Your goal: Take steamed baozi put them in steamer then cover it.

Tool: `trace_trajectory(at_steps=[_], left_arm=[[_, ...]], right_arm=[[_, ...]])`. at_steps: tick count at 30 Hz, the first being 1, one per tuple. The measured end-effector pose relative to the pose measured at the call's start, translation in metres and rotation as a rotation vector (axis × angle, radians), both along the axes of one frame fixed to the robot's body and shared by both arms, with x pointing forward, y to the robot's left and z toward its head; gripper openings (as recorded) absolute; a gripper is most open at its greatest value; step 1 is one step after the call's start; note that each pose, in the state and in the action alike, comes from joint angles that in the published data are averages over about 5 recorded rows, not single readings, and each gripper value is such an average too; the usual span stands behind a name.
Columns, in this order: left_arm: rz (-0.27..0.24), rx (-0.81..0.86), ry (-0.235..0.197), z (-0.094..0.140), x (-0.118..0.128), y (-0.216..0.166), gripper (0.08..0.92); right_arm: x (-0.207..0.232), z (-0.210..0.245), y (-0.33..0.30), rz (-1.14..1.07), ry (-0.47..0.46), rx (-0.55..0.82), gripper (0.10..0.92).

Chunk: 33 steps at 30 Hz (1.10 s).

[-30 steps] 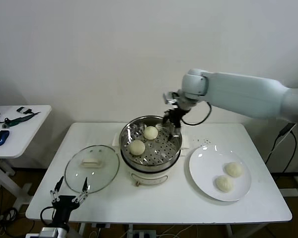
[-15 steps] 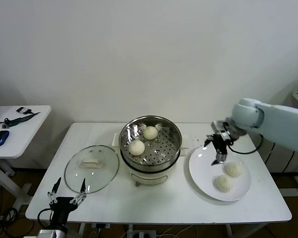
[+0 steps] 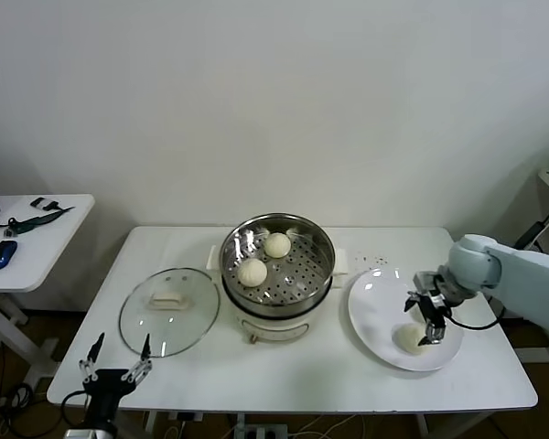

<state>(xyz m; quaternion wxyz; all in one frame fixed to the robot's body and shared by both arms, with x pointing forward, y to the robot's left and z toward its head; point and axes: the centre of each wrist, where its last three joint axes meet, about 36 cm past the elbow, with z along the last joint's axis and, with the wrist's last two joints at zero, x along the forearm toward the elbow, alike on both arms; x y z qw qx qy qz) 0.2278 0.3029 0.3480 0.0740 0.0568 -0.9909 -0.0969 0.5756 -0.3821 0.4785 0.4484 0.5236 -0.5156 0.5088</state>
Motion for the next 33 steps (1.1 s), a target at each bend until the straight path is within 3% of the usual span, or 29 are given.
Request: trace_trajectory(at_steps=[10, 18, 33], left_arm=[[0.007, 0.001, 0.005, -0.002, -0.001, 0.001, 0.823], [0.011, 0.002, 0.006, -0.003, -0.001, 0.002, 0.823], [0.009, 0.005, 0.002, 0.000, -0.002, 0.002, 0.823]], right_arm=[[0.004, -0.022, 0.002, -0.002, 0.025, -0.011, 0.820], [0.005, -0.026, -0.001, 0.000, 0.041, -0.019, 0.712], [0.025, -0.001, 0.005, 0.067, 0.000, -0.016, 0.670]])
